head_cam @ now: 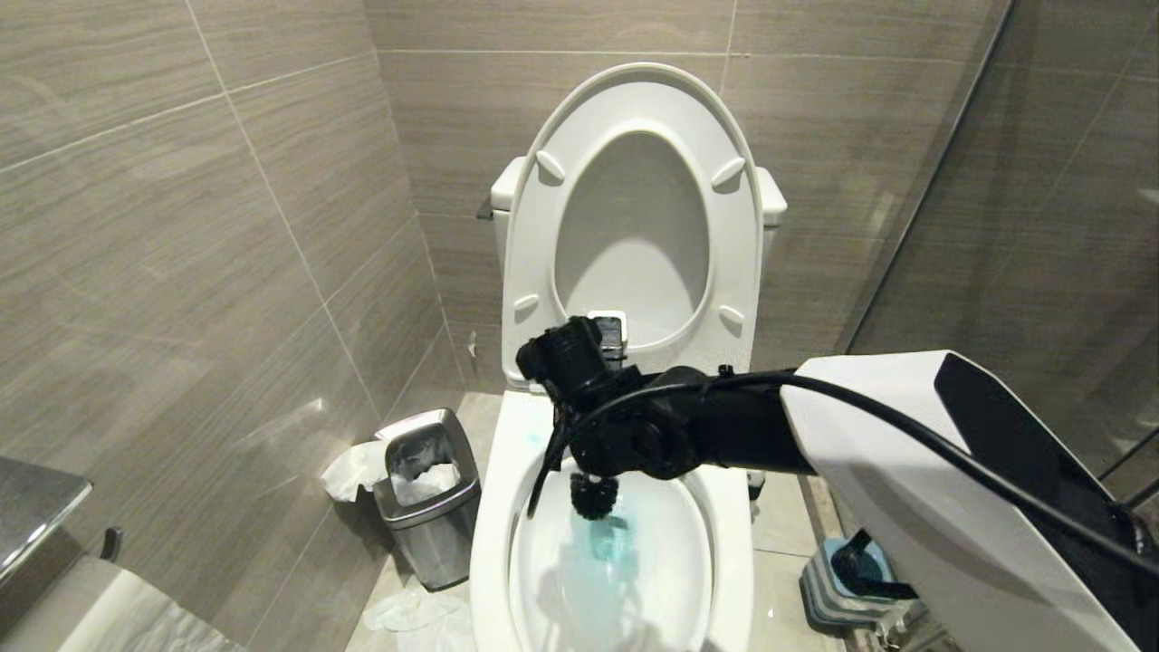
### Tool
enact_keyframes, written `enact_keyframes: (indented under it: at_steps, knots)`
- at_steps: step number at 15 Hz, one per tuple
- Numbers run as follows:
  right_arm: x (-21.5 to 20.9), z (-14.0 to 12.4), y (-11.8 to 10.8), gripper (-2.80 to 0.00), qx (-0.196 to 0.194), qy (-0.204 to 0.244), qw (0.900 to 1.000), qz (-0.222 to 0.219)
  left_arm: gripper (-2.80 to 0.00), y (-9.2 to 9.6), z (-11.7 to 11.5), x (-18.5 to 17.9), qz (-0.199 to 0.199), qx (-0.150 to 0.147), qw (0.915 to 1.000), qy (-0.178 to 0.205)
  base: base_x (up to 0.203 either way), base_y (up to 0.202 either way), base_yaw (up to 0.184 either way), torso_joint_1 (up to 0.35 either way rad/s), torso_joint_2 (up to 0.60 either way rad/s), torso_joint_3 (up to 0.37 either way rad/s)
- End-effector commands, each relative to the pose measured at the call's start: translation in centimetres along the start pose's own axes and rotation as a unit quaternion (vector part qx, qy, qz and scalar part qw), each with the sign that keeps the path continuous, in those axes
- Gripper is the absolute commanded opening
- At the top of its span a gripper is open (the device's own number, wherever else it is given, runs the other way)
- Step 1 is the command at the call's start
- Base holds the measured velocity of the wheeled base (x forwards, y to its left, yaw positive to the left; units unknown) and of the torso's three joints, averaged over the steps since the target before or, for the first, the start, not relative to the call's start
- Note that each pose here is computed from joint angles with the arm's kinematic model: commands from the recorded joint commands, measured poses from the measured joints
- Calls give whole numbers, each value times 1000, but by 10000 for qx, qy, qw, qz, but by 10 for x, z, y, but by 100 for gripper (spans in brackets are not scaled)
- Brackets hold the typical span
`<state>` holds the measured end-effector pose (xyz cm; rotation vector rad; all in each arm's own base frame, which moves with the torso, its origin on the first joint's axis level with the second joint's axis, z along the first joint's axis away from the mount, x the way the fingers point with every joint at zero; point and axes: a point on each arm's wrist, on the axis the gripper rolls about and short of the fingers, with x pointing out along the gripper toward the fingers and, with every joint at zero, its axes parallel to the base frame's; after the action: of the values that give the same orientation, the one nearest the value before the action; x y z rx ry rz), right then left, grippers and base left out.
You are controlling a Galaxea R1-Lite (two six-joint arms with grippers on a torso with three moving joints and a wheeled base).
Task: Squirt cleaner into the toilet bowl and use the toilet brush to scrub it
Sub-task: Scrub the toilet bowl
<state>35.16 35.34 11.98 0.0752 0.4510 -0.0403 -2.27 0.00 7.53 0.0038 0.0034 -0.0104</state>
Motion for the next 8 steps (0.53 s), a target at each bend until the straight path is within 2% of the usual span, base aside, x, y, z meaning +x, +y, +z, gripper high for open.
enact_keyframes:
  at_steps: [1,5,8]
  knots:
    - [-18,-17,16,-280,-185,102,9996,198,-280,0,0,0,-5,0,10000,-2,0,0,0,0,0,0]
    - [-52,-30,15,-280,-435,298,9979,368,-280,0,0,0,2,-3,10000,-2,0,0,0,0,0,0]
    - [-74,-42,-4,-280,-617,556,9961,301,-280,0,0,0,-5,1,10000,-2,0,0,0,0,0,0]
